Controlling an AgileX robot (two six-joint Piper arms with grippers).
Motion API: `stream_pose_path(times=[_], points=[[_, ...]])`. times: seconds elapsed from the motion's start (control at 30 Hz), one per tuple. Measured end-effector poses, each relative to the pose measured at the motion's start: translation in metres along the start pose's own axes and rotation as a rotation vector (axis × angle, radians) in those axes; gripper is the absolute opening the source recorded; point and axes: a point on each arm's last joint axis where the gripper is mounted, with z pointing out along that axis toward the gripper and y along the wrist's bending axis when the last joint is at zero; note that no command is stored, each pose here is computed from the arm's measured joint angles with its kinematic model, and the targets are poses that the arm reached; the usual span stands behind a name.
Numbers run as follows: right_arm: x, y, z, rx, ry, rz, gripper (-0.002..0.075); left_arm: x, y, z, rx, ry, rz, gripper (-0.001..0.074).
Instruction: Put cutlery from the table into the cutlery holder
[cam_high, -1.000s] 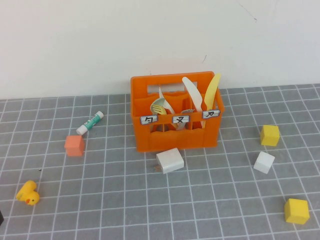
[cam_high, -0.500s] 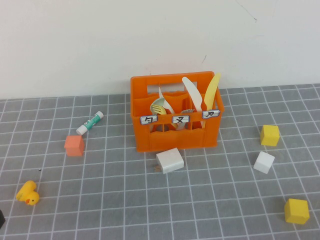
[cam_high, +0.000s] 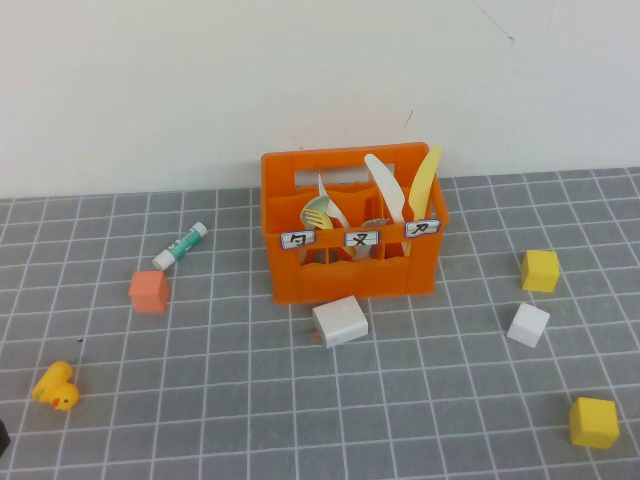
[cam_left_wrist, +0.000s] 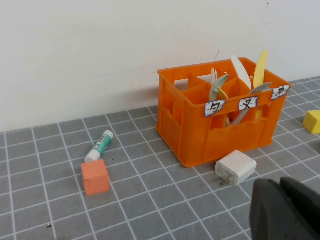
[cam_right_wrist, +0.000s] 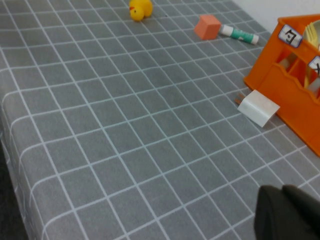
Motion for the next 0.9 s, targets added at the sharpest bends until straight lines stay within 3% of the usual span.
stream_pose_path(times=[0.5,0.8,0.9], points=[[0.000,0.000,0.000,-0.004,0.005,0.001,0.0000,-0.001,0.001,-0.007,-0.005,-0.050,-0.007,0.0000],[0.001,0.001,0.000,-0.009,0.013,0.005,0.0000,0.009,0.010,-0.013,-0.253,-0.148,0.003,-0.0001],[0.001,0.001,0.000,-0.009,0.013,0.005,0.0000,0.026,0.014,-0.004,-0.323,-0.115,-0.085,0.0000]])
